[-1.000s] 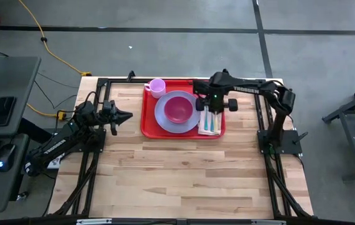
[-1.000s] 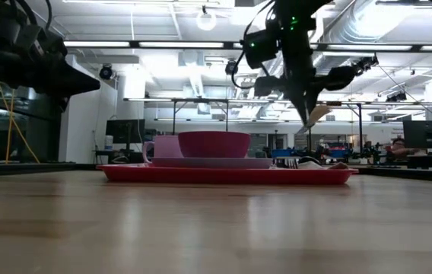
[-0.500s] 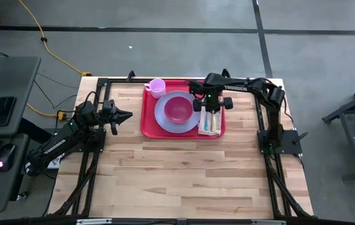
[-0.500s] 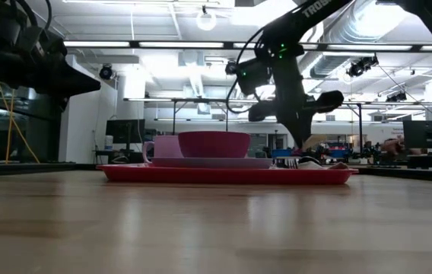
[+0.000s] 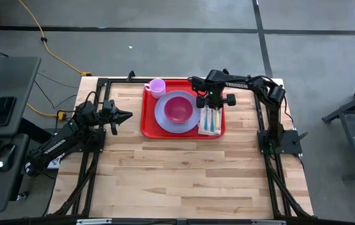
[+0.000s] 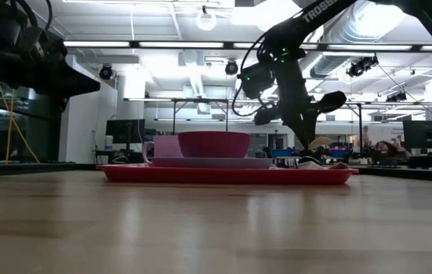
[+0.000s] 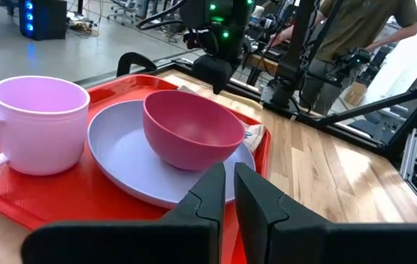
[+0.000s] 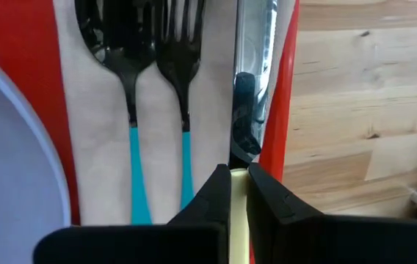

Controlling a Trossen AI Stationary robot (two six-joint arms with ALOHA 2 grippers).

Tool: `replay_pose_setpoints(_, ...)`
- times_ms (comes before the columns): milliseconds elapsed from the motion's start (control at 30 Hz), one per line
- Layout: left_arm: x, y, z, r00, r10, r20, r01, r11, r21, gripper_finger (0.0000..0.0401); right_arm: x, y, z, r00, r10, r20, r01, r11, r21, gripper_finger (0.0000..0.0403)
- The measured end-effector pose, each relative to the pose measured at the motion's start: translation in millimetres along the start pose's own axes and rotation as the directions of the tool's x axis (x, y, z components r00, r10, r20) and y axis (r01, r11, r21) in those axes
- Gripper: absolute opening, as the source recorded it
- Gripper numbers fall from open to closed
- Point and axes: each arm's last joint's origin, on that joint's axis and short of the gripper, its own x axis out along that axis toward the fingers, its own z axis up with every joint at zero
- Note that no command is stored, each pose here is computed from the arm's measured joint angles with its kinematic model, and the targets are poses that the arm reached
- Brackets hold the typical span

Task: Set up tray
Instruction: Put the yellow table knife on the white napkin to right of the blue fork

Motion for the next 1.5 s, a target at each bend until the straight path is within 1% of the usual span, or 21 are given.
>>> replay_pose_setpoints(433, 0, 0, 0, 1.000, 0.004, -0.001, -0.004, 1.000, 0.001, 0.0062, 2, 1, 0, 1.000, -0.004, 0.024, 0.004, 1.000, 0.008, 0.0006)
replay_pose_setpoints(700, 0, 0, 0, 1.000, 0.005, -0.001, -0.005, 1.000, -0.002, 0.0062, 41, 3, -14, 1.000, 0.010, -0.016, -0.010, 1.000, 0.018, 0.0007)
replay_pose_setpoints(933, 0, 0, 0, 1.000, 0.009, -0.001, -0.009, 1.000, -0.003, 0.0062, 57, 0, -16, 1.000, 0.012, -0.021, -0.012, 1.000, 0.019, 0.0010)
replay_pose_setpoints(1100, 0, 0, 0, 1.000, 0.009, -0.001, -0.009, 1.000, -0.003, 0.0062, 59, 1, -13, 0.999, 0.040, -0.009, -0.040, 0.999, 0.024, 0.0009)
replay_pose_setpoints(1300, 0, 0, -1, 1.000, 0.009, -0.001, -0.009, 1.000, -0.003, 0.0062, 59, 0, -10, 0.999, 0.044, -0.010, -0.043, 0.999, 0.019, 0.0012)
replay_pose_setpoints(1500, 0, 1, -1, 1.000, 0.012, -0.001, -0.012, 1.000, -0.003, 0.0062, 55, 0, -9, 0.999, 0.050, 0.022, -0.050, 0.999, 0.014, 0.0009)
